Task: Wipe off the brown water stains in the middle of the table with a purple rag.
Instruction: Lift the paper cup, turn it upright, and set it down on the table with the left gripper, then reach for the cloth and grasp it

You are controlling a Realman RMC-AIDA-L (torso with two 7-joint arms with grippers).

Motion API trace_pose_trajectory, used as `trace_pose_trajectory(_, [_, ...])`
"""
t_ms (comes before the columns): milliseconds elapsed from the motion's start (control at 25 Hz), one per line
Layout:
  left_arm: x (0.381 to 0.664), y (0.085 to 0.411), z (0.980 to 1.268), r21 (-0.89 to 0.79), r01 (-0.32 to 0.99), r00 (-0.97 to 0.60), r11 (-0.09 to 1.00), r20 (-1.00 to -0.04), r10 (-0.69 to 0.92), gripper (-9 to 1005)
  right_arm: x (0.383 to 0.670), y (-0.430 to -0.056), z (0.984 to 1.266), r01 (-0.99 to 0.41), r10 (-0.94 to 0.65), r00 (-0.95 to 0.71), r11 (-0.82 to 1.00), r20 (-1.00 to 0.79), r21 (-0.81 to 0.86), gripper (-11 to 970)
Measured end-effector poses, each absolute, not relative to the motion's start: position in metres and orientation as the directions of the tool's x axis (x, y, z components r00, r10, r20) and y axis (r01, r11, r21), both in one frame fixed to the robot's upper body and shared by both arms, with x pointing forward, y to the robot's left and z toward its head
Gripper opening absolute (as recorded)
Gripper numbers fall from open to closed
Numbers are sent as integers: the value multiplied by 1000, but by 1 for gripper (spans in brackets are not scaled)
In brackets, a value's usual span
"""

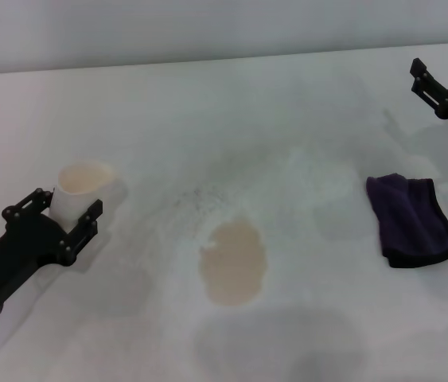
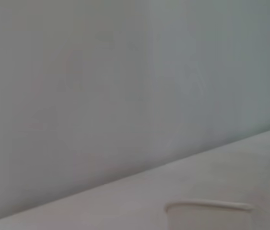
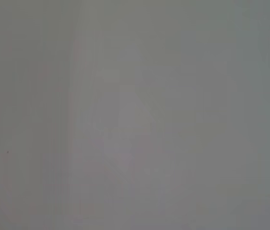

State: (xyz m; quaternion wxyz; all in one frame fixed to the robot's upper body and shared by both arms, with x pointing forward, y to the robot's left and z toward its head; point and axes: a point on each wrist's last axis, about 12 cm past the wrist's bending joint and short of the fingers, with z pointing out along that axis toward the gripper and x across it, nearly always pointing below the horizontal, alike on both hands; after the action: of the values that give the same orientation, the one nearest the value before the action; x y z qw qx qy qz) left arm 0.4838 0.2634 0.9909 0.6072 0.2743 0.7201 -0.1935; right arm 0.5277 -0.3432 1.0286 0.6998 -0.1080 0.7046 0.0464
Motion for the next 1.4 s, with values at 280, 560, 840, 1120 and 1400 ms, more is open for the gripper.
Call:
trace_pose_trajectory(280, [475, 268, 983, 42, 615, -154, 787, -973, 172, 555, 528, -343, 1029, -216, -86, 5, 973, -996, -85, 872])
trace_pose_trajectory(560, [464, 271, 976, 42, 617, -185, 786, -963, 196, 557, 527, -345, 1029, -210, -82, 6, 974, -997, -81, 872])
trace_pose_trajectory(840, [460, 272, 974, 70, 616, -167, 784, -962, 217, 559, 529, -344, 1029, -207, -83, 4, 975, -997, -82, 872])
trace_pose_trajectory(1120, [459, 270, 974, 73, 611, -165, 788, -962, 216, 697, 528, -345, 1027, -209, -93, -7, 974, -996, -89, 872])
trace_pose_trajectory(1400, [454, 271, 976, 110, 614, -114, 781, -968, 225, 892, 523, -347, 1025, -205, -93, -12, 975, -996, -89, 871])
